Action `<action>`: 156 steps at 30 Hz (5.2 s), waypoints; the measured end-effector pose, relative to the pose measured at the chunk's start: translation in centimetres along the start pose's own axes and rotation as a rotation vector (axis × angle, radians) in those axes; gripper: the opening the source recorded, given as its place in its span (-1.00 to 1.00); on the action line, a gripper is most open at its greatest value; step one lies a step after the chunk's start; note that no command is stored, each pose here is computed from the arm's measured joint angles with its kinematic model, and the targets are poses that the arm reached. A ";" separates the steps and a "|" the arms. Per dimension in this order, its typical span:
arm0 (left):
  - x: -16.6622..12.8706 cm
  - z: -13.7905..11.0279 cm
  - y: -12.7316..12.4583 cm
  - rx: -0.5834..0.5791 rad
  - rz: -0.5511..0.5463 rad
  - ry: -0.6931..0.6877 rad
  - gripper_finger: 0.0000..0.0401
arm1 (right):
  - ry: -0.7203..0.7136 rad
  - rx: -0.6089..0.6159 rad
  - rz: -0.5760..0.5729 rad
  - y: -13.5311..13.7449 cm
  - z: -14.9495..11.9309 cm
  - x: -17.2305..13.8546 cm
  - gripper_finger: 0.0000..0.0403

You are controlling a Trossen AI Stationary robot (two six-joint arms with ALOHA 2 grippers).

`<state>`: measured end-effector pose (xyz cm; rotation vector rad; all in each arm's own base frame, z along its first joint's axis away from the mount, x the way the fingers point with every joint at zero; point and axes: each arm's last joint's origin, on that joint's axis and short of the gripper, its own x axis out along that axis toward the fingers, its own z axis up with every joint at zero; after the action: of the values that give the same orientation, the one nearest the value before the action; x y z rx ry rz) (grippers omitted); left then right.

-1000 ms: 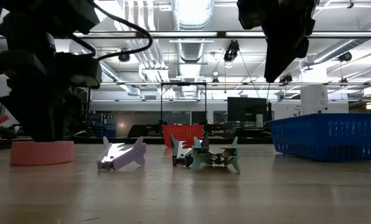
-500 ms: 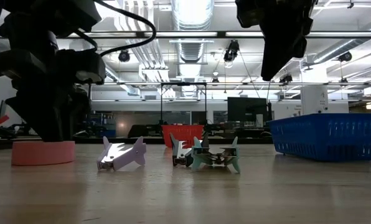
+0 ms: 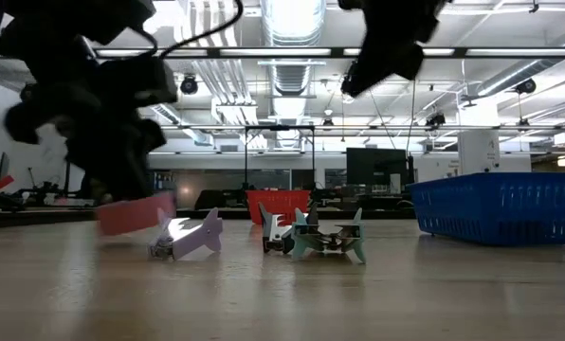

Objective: Pick and place Stapler, Stapler remover, tape
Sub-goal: Put the pink tape into the blue bin, then put the violet staple remover into the orange bin

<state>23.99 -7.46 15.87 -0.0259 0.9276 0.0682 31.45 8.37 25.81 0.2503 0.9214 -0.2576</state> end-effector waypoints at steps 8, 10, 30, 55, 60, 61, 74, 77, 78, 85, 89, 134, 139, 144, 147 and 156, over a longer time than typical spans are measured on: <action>-1.1 2.4 0.0 0.075 0.113 -0.257 -0.76 | -0.191 -0.178 0.093 1.1 1.7 -0.1 -0.74; -1.4 3.0 -0.1 0.101 0.122 -0.323 -0.81 | -0.213 -0.198 0.101 1.2 1.8 -0.1 -0.74; -4.4 6.9 -0.4 0.193 0.191 -0.770 -0.76 | -0.319 -0.186 0.171 1.1 0.0 2.4 -0.25; -5.5 7.8 -0.5 0.214 0.210 -0.897 -0.69 | -0.684 -0.347 0.320 1.9 0.7 1.9 -0.26; -5.5 7.8 -0.5 0.217 0.206 -0.898 -0.71 | -0.682 -0.341 0.319 1.9 0.6 2.0 -0.54; -5.4 7.8 -0.5 0.217 0.205 -0.897 -0.71 | -0.681 -0.338 0.318 1.9 0.6 2.0 -0.61; -5.3 7.7 -0.4 0.217 0.223 -0.877 -0.49 | -0.625 -0.285 0.317 1.7 0.7 1.4 -0.82; -5.1 7.5 -0.4 0.225 0.228 -0.857 -0.46 | -0.551 -0.245 0.264 1.3 0.7 0.8 -0.83; -5.1 7.5 -0.4 0.228 0.228 -0.852 -0.45 | -0.523 -0.236 0.248 1.2 0.5 0.6 -0.83; -5.0 7.4 -0.4 0.218 0.218 -0.837 -0.46 | -0.302 -0.078 0.201 -0.1 -0.2 -1.5 -0.83; -4.9 7.3 -0.4 0.189 0.200 -0.834 -0.46 | -0.083 0.051 0.143 -0.7 -1.0 -2.7 -0.83; -4.8 7.3 -0.4 0.176 0.183 -0.826 -0.47 | 0.653 0.207 0.012 -0.7 -6.1 2.5 -0.62; -4.7 7.2 -0.4 0.171 0.181 -0.817 -0.47 | 0.655 0.208 0.009 -0.7 -6.1 2.6 -0.50; -4.7 7.1 -0.4 0.169 0.179 -0.811 -0.47 | 0.654 0.210 0.010 -0.7 -6.1 2.5 -0.36; -4.7 7.1 -0.4 0.169 0.179 -0.811 -0.47 | 0.654 0.227 0.003 -0.8 -6.1 2.2 -0.30; -4.5 6.9 -0.4 0.128 0.160 -0.785 -0.47 | 0.594 0.248 -0.068 -1.2 -5.7 1.2 -0.35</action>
<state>26.88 -7.73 23.61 0.1832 0.1455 0.1536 27.43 8.93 21.40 0.5428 1.4894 -0.3706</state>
